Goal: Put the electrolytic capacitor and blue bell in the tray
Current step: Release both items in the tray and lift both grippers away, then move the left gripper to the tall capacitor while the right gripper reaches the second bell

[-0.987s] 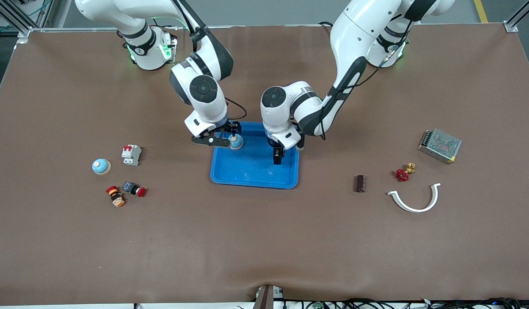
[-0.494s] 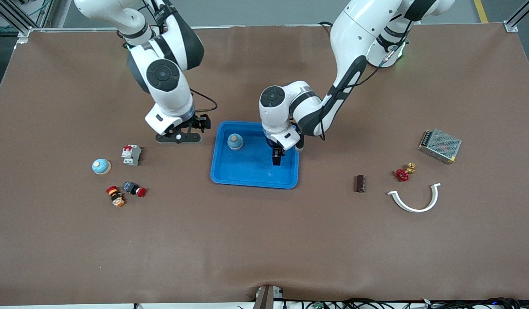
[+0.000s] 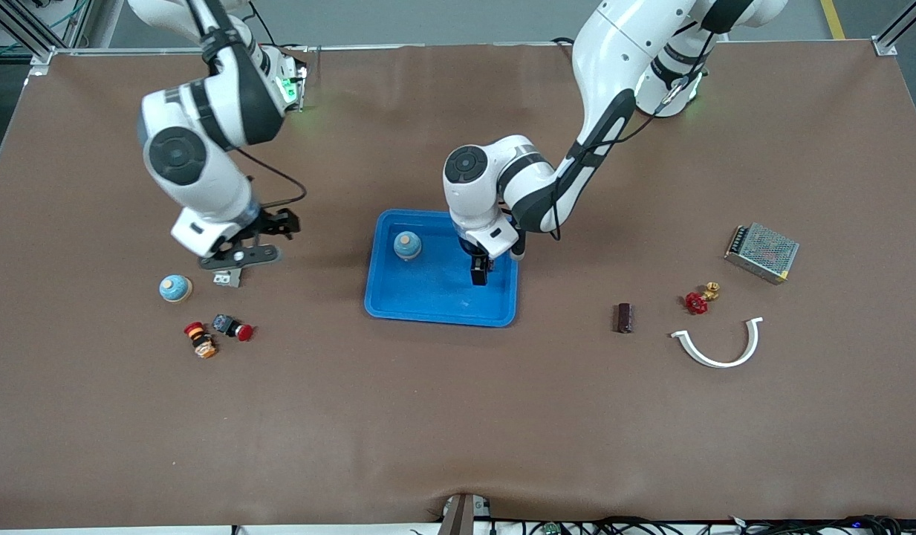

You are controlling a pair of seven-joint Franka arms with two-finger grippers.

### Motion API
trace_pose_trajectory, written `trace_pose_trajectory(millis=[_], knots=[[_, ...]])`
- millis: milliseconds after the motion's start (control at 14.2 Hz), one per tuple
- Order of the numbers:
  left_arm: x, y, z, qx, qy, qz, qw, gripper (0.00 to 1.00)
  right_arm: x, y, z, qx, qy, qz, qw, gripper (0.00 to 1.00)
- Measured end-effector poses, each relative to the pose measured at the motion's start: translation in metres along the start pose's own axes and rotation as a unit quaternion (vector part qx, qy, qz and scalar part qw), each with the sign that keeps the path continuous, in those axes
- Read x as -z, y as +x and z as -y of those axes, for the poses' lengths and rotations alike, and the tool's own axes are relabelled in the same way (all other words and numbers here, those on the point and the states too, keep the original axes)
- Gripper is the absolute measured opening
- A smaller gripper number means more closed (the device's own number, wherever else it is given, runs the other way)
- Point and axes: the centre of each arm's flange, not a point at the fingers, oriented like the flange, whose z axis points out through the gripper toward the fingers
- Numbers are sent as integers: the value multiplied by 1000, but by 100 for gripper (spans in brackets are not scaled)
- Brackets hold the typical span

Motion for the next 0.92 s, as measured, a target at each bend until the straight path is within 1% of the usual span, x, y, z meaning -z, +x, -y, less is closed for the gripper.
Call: trace_pose_trajectory(millis=[212, 353, 564, 705, 917], knots=[[16, 4, -9, 3, -9, 4, 1000, 100, -22, -5, -82, 35, 10, -4, 999, 100], [32, 8, -13, -6, -11, 0, 1000, 100, -31, -11, -123, 47, 13, -12, 999, 100], [63, 28, -29, -32, 6, 8, 999, 100, -48, -16, -133, 52, 10, -19, 998, 100], [83, 47, -42, -48, 11, 15, 999, 100, -64, -15, -141, 67, 7, -26, 997, 100], [101, 70, -56, -65, 9, 12, 998, 100, -98, -15, -187, 109, 3, -43, 993, 100]])
